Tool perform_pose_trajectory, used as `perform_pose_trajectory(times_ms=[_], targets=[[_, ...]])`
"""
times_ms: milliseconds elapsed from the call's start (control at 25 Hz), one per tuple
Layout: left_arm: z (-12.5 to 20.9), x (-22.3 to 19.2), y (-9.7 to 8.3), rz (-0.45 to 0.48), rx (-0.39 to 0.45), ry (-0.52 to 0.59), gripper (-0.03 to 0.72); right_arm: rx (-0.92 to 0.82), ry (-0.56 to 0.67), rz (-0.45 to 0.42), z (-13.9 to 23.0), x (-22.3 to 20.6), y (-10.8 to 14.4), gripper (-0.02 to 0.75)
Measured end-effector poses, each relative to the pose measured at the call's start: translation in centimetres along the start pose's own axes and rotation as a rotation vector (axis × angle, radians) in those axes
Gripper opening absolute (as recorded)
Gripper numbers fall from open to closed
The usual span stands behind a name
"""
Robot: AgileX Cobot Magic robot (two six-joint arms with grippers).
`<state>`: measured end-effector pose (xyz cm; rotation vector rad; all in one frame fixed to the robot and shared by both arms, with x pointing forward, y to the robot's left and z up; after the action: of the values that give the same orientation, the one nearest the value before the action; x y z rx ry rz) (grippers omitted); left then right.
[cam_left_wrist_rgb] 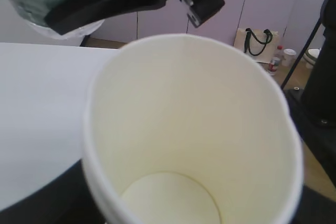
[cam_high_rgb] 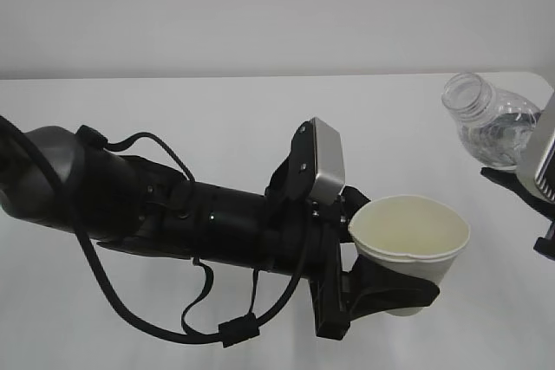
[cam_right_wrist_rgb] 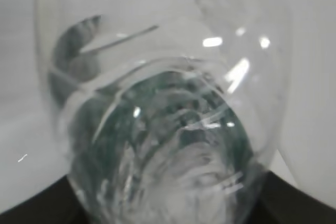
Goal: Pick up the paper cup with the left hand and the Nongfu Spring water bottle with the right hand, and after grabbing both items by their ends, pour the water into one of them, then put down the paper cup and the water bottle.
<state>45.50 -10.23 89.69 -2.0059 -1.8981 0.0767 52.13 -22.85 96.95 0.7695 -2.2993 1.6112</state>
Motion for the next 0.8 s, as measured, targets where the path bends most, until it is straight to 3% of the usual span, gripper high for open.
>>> perform_pose_trajectory(times_ms=[800], targets=[[1.00,0.06,1.14,-0.063,0.000,0.055,0.476,0.154,0.006,-0.026,0.17,0.01,0.45,0.418]])
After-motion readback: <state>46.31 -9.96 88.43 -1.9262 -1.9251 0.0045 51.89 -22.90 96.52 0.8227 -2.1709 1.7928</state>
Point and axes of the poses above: a point on each arm's last joint axis where the gripper is mounted, x pointing back along that axis away from the gripper, y along the wrist's bending axis when the last joint is at zero, z = x × y, the point moved 9 cm from there along -x, pointing out along that axis toward the gripper, and after that the axes turned 13 degrees about x, right-handed, at the moved point
